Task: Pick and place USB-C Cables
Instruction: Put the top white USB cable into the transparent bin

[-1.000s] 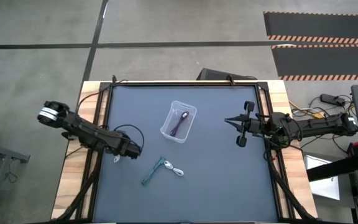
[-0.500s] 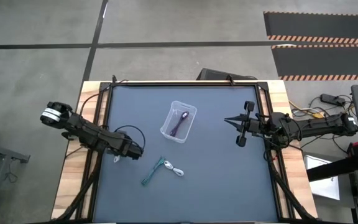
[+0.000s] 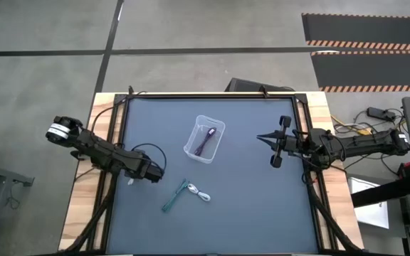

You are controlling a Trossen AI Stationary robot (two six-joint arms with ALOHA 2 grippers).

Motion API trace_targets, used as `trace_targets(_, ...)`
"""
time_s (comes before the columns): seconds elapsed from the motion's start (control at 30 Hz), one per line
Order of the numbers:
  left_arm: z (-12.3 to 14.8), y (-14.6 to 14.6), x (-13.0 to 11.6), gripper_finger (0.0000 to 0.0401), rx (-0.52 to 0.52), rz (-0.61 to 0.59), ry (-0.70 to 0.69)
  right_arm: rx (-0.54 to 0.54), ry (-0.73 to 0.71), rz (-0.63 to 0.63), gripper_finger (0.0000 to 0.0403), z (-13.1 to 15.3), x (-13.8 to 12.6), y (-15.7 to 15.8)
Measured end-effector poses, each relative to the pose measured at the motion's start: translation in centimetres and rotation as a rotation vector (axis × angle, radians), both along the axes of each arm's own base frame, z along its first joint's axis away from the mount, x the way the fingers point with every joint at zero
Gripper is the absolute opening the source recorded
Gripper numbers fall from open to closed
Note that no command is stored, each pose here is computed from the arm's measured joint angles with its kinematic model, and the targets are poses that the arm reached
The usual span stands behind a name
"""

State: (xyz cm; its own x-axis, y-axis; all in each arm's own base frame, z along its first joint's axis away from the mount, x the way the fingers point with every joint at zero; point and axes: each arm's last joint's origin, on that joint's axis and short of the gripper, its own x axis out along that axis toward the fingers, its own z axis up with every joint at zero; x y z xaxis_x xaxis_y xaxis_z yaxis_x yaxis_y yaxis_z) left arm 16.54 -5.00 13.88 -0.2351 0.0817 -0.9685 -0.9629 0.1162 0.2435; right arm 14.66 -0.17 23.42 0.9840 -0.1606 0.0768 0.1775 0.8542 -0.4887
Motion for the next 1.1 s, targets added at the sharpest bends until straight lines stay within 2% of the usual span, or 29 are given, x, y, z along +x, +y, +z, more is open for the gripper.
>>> trace_targets(0.5, 2.0, -0.4, 1.3, 0.0012, 0.0, -0.03, -0.024, -0.001, 0.005, 0.0, 0.0013, 0.0, 0.0, 0.0)
trace_targets(0.9, 5.8, -0.6, 4.0, 0.0012, 0.126, -0.153, -0.171, -0.007, -0.015, 0.016, 0.0013, 0.1, -0.4, 0.0)
trace_targets(1.1, 7.7, -0.7, 5.3, 0.0011, 0.209, -0.226, -0.255, 0.0, -0.119, 0.038, 0.0013, 0.8, -2.0, 0.1)
